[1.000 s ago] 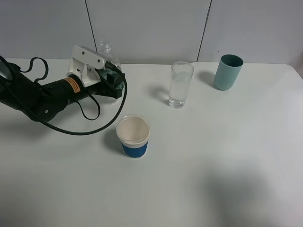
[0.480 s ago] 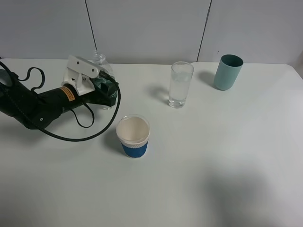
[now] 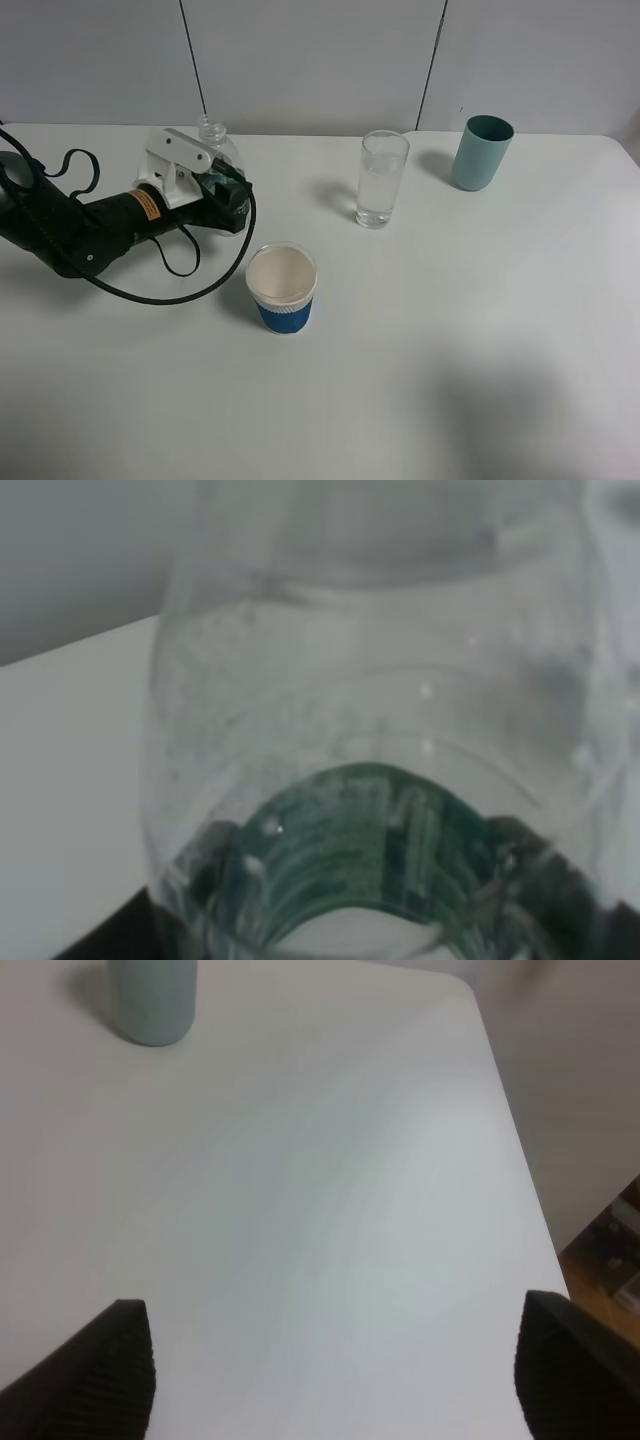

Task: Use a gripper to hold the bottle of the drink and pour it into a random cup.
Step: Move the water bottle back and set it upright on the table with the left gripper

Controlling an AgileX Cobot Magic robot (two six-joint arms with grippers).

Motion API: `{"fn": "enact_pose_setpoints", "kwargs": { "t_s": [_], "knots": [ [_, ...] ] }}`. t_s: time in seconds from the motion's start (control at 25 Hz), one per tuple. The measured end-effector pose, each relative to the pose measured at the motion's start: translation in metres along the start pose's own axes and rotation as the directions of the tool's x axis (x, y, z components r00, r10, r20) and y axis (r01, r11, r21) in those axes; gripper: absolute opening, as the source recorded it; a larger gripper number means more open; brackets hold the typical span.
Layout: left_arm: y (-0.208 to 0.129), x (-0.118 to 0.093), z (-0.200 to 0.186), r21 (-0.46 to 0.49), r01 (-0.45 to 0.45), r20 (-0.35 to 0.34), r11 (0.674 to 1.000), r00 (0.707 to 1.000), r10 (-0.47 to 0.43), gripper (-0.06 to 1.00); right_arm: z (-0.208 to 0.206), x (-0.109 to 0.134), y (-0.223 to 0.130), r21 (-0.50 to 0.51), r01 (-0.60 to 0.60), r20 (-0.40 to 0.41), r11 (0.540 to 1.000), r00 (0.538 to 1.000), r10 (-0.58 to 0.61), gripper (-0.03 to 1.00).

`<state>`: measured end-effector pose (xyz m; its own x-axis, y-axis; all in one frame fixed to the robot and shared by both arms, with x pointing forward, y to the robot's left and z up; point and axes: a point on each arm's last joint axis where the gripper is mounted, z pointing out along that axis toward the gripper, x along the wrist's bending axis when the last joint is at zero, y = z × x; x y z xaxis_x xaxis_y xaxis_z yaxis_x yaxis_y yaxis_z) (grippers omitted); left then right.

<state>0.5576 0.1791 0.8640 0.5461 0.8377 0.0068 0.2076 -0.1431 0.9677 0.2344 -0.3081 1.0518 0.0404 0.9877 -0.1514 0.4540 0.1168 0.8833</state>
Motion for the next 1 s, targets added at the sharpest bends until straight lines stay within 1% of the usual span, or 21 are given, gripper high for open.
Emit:
{"fn": "enact_pose_setpoints", "kwargs": {
  "t_s": [0.12, 0.16, 0.28, 0.36, 0.44, 0.48, 0.72, 0.88, 1.0],
  "knots": [
    [0.000, -0.001, 0.000, 0.001, -0.008, 0.016, 1.000, 1.000, 0.008, 0.50, 0.000, 0.000, 0.000, 0.000, 0.000, 0.000, 1.000, 1.000, 0.000, 0.74],
    [0.000, -0.002, 0.000, 0.001, -0.009, 0.017, 1.000, 1.000, 0.009, 0.52, 0.000, 0.000, 0.000, 0.000, 0.000, 0.000, 1.000, 1.000, 0.000, 0.74],
    [0.001, -0.002, 0.000, -0.009, -0.010, 0.020, 1.000, 1.000, 0.010, 0.67, 0.000, 0.000, 0.000, 0.000, 0.000, 0.000, 1.000, 1.000, 0.000, 0.74],
    [0.003, -0.002, 0.000, -0.031, -0.010, 0.021, 0.999, 1.000, 0.010, 0.80, 0.000, 0.000, 0.000, 0.000, 0.000, 0.000, 1.000, 1.000, 0.000, 0.74],
    [0.004, -0.002, 0.000, -0.045, -0.009, 0.022, 0.999, 1.000, 0.010, 0.88, 0.000, 0.000, 0.000, 0.000, 0.000, 0.000, 1.000, 1.000, 0.000, 0.74],
    [0.004, -0.002, 0.000, -0.048, -0.009, 0.022, 0.999, 1.000, 0.010, 0.90, 0.000, 0.000, 0.000, 0.000, 0.000, 0.000, 1.000, 1.000, 0.000, 0.74],
    [0.000, -0.005, -0.009, -0.058, 0.006, 0.025, 0.998, 1.000, -0.004, 0.92, 0.000, 0.000, 0.000, 0.000, 0.000, 0.000, 1.000, 1.000, 0.000, 0.74],
    [-0.004, -0.007, -0.025, -0.039, 0.031, -0.005, 0.999, 0.999, -0.032, 0.92, 0.000, 0.000, 0.000, 0.000, 0.000, 0.000, 1.000, 1.000, 0.000, 0.74],
    [0.000, -0.010, -0.039, -0.035, 0.036, -0.015, 0.999, 0.999, -0.037, 0.92, 0.000, 0.000, 0.000, 0.000, 0.000, 0.000, 1.000, 1.000, 0.000, 0.74]
  ]
}}
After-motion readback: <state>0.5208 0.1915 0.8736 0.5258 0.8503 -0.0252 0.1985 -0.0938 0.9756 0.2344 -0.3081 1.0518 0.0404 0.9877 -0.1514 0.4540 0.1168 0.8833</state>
